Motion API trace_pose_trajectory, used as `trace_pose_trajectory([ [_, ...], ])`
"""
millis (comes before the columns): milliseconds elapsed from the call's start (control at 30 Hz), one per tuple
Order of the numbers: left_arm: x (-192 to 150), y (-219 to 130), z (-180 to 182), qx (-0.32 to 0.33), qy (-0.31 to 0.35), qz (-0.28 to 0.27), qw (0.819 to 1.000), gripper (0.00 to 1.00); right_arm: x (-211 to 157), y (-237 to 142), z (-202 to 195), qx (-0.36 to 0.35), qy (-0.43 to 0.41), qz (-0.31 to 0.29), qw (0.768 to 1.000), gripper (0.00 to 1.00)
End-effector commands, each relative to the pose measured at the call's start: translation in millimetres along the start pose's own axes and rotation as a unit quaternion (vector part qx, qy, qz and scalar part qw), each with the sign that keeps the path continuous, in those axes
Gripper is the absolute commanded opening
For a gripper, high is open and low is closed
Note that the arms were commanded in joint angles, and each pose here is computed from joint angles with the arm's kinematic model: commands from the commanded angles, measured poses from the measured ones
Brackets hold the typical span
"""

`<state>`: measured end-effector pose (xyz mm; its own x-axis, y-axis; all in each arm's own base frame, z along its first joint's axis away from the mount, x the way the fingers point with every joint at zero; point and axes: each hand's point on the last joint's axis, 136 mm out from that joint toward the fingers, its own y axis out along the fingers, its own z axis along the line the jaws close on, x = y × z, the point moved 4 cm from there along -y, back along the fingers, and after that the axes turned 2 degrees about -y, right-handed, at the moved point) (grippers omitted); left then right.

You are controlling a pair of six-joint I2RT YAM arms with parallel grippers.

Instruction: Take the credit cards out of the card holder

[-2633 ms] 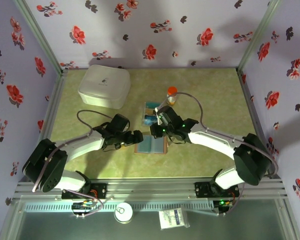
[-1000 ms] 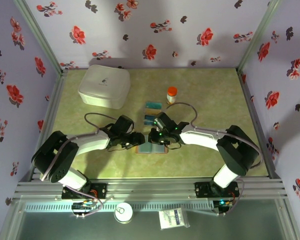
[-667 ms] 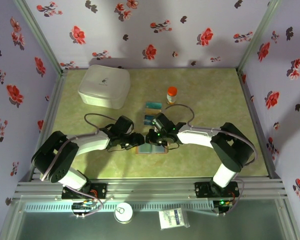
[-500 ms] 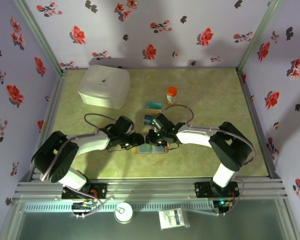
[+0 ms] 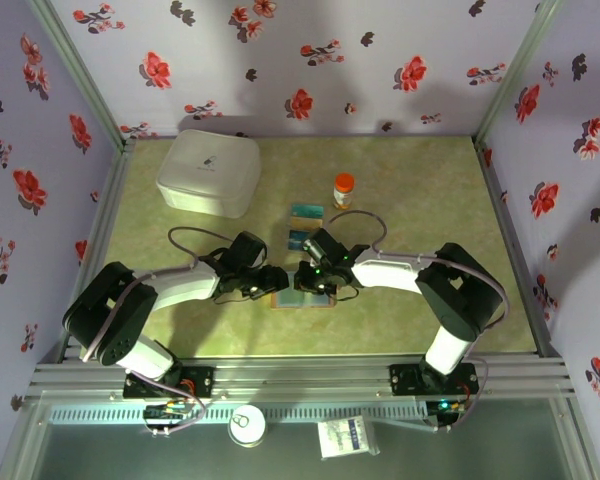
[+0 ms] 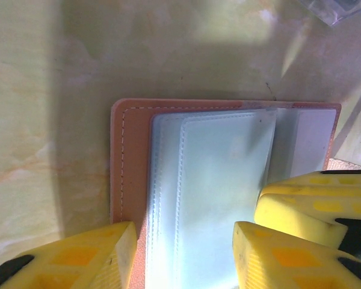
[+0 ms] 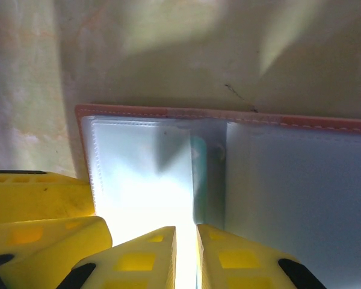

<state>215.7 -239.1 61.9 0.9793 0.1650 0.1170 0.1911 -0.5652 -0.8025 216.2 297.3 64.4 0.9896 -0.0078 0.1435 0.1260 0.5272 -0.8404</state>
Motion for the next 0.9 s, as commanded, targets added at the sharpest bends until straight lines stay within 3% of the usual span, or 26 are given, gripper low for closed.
trace_pose_trajectory([
  [0, -6, 0, 19, 0.034, -0.009, 0.012, 0.999, 0.46, 3, -7, -4, -0.03, -0.012, -0.01, 0.999, 0.17],
  [700, -1, -6, 13, 0.032, -0.005, 0.003, 0.999, 0.37, 2, -7, -14, -0.044, -0.013, -0.008, 0.999, 0.14],
  [867, 1, -9, 13, 0.035, -0.004, -0.002, 0.999, 0.29, 8, -18, -4, -0.032, -0.018, -0.022, 0.999, 0.14],
])
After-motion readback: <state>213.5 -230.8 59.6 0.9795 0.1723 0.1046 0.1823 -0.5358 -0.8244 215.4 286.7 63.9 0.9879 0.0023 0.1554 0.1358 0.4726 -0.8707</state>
